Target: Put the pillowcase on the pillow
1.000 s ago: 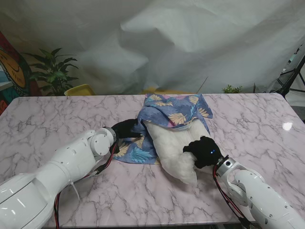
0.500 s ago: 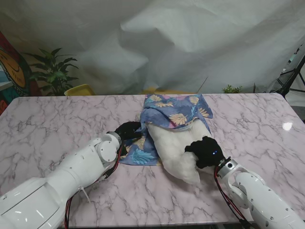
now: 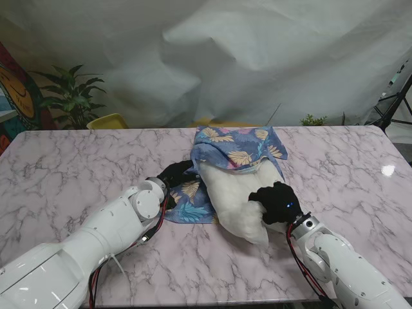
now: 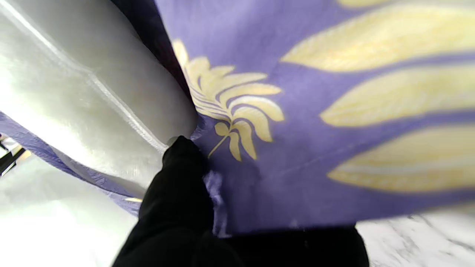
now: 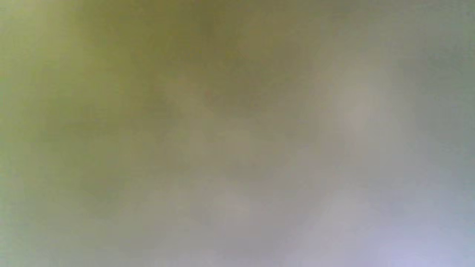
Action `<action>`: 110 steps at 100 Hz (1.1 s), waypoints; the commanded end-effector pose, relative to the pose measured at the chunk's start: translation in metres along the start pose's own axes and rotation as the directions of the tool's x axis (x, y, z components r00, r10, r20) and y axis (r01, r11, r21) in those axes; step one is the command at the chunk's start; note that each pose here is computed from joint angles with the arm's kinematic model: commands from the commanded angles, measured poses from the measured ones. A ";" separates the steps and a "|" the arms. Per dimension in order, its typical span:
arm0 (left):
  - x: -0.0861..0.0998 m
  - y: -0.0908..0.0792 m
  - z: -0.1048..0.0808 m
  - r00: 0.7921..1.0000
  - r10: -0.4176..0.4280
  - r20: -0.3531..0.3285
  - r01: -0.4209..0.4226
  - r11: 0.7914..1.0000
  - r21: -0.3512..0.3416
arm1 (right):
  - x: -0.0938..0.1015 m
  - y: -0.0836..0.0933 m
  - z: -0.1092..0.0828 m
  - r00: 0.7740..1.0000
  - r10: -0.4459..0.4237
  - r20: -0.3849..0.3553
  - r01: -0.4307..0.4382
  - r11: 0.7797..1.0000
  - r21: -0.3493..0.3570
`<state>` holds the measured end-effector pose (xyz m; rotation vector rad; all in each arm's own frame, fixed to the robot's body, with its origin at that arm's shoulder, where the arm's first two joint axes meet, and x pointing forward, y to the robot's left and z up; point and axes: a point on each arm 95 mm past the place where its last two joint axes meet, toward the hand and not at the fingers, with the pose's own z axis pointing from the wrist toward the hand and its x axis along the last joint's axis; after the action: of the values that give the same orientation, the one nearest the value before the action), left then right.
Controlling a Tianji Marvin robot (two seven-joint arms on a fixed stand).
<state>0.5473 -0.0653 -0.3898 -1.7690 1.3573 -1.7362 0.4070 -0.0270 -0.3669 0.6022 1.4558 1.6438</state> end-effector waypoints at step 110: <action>0.089 0.064 -0.082 0.885 -0.244 -0.397 0.195 0.968 -0.159 | 0.014 0.031 0.058 0.975 -0.082 0.206 0.131 0.962 -0.240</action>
<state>0.4442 -0.1200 -0.3667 -1.7303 1.4392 -2.2584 0.4298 0.0082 -0.3385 0.5323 1.1385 1.5854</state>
